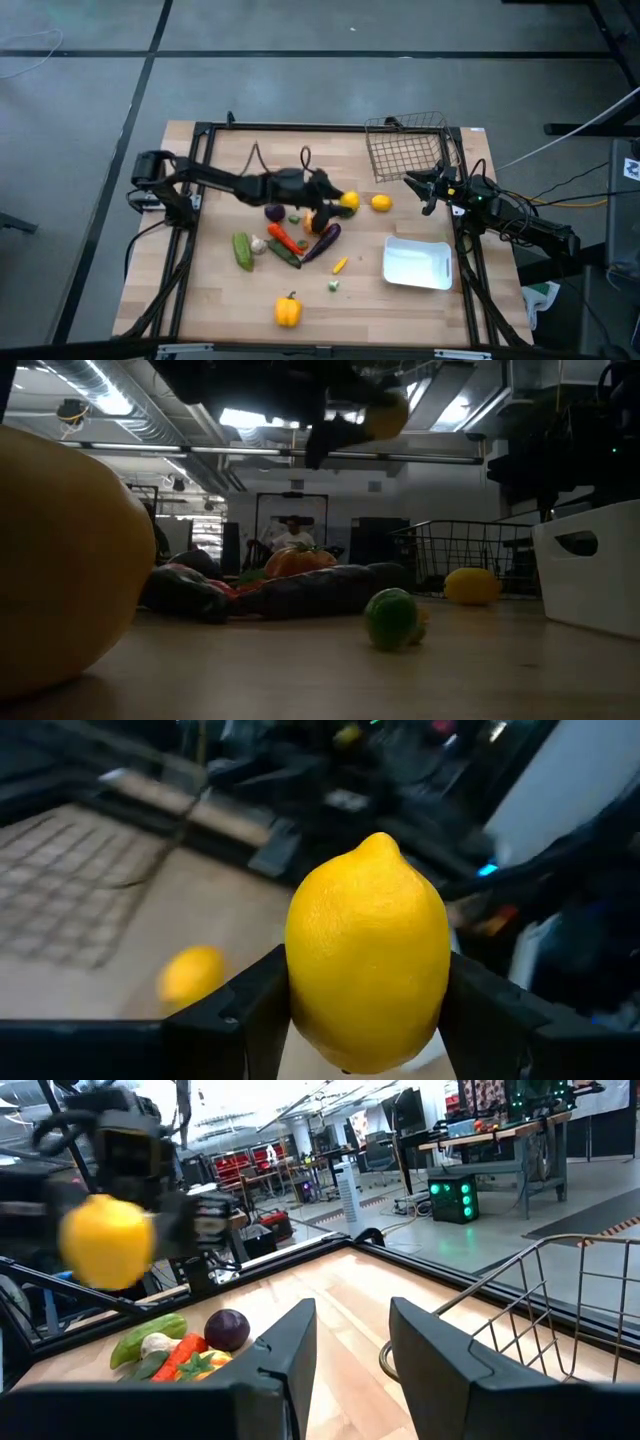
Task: Sort produce into baskets
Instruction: Put the left yellow lemon into the white bin
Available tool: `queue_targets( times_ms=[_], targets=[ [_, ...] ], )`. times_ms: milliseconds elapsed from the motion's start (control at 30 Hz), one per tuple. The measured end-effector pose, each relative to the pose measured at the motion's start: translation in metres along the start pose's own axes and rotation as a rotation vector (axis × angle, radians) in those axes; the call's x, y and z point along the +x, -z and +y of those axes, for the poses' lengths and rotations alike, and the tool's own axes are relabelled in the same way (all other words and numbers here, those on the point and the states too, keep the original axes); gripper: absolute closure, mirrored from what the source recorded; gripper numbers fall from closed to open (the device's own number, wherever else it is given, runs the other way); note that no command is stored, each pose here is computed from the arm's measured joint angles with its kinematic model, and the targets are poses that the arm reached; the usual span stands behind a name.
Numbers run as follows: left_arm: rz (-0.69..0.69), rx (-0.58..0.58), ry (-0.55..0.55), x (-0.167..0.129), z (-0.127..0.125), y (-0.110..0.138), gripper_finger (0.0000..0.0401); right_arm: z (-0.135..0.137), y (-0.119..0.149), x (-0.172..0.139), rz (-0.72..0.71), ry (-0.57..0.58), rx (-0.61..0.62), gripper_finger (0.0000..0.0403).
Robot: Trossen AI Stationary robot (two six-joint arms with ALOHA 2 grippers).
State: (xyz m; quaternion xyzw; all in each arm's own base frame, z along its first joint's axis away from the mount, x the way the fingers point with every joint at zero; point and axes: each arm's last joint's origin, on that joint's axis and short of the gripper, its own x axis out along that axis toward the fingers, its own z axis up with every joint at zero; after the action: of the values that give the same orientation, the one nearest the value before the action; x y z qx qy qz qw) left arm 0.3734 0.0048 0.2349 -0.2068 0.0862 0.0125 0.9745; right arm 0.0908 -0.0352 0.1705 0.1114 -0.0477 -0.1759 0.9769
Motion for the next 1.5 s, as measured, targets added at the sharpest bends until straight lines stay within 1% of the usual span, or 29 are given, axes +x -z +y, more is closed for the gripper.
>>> queue_targets(
  times_ms=[100, 233, 500, 633, 800, 967, 1100, 1200, 1300, 1500],
  targets=[
    [-0.052, -0.007, 0.026, 0.014, -0.018, 0.013, 0.0194, 0.0, 0.0, 0.0, 0.0, 0.0, 0.0, 0.0274],
    [-0.073, 0.014, 0.036, 0.036, -0.039, 0.026, 0.0194, 0.0, 0.0, 0.0, 0.0, 0.0, 0.0, 0.0274],
    [-0.108, 0.068, 0.079, 0.096, -0.069, 0.037, 0.0194, 0.0, 0.0, 0.0, 0.0, 0.0, 0.0, 0.0274],
    [-0.113, 0.097, 0.094, 0.124, -0.076, 0.048, 0.0193, 0.0, 0.0, 0.0, 0.0, 0.0, 0.0, 0.0274],
    [-0.094, 0.121, 0.091, 0.147, -0.073, 0.069, 0.0193, 0.0, 0.0, 0.0, 0.0, 0.0, 0.0, 0.0274],
    [-0.038, 0.134, 0.069, 0.157, -0.063, 0.093, 0.0193, 0.0, 0.0, 0.0, 0.0, 0.0, 0.0, 0.0274],
    [0.013, 0.137, 0.049, 0.158, -0.059, 0.102, 0.0193, 0.0, 0.0, 0.0, 0.0, 0.0, 0.0, 0.0274],
    [0.043, 0.146, 0.036, 0.158, -0.057, 0.106, 0.0193, 0.0, 0.0, 0.0, 0.0, 0.0, 0.0, 0.0274],
    [0.04, 0.172, 0.038, 0.158, -0.057, 0.106, 0.0193, 0.0, 0.0, 0.0, 0.0, 0.0, 0.0, 0.0274],
    [0.038, 0.163, 0.038, 0.159, -0.057, 0.105, 0.0192, 0.0, 0.0, 0.0, 0.0, 0.0, 0.0, 0.0274]
  ],
)
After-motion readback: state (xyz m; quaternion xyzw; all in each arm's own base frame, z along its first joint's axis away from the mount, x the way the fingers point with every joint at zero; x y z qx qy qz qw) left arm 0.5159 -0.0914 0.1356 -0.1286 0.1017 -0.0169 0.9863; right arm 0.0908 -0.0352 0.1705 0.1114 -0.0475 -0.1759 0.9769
